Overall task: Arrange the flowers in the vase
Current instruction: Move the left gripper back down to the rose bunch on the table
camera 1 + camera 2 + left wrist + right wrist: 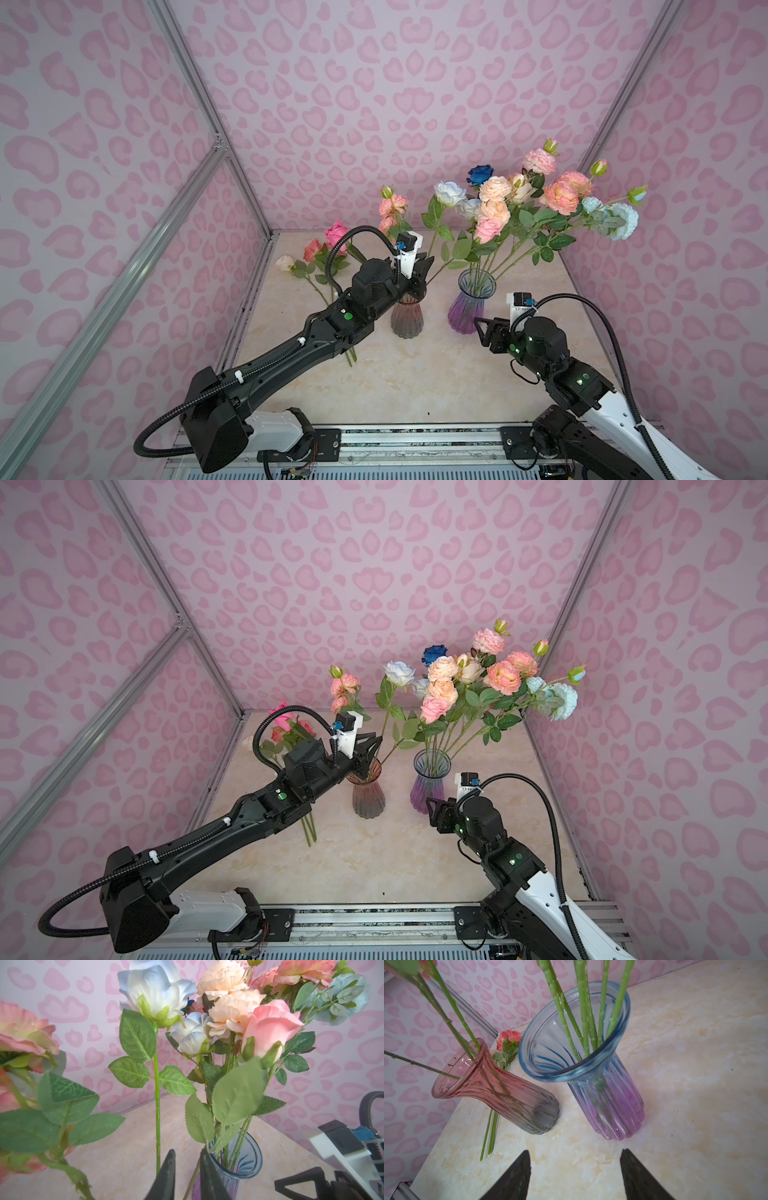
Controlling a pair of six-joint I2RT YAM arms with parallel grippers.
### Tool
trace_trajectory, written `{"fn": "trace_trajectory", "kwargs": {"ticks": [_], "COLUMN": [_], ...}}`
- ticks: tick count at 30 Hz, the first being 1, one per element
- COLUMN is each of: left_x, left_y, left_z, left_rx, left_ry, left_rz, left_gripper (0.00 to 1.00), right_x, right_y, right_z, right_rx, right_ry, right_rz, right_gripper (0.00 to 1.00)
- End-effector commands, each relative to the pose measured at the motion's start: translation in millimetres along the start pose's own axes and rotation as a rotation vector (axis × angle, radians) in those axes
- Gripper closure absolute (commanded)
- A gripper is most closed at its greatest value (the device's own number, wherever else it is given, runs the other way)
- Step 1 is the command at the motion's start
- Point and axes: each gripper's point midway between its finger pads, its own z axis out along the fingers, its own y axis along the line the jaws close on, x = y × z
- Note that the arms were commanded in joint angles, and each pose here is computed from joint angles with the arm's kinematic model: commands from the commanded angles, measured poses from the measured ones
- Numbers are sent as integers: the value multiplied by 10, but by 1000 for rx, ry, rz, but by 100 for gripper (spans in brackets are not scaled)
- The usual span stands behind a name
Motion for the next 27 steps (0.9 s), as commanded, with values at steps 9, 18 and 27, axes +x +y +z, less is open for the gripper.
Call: {"fn": "trace_trajectory", "kwargs": {"ticks": [9, 18, 27], "left_x": [119, 1032, 1807], "left_y": [369, 1253, 1956], "left_z": [-725, -1596, -1932], "left_rx": [-176, -668, -910], "left_ry": [-7, 137, 232], "left_rz": [-81, -226, -580], "left_gripper": [67, 3, 14], "right_x": [167, 542, 555], "right_y": [884, 1398, 1250], "right_z": [4, 178, 317], "right_rx": [-336, -398, -302], "right_ry": [15, 63, 47], "right_rz": [-89, -247, -235], "right_gripper": [30, 8, 1]}}
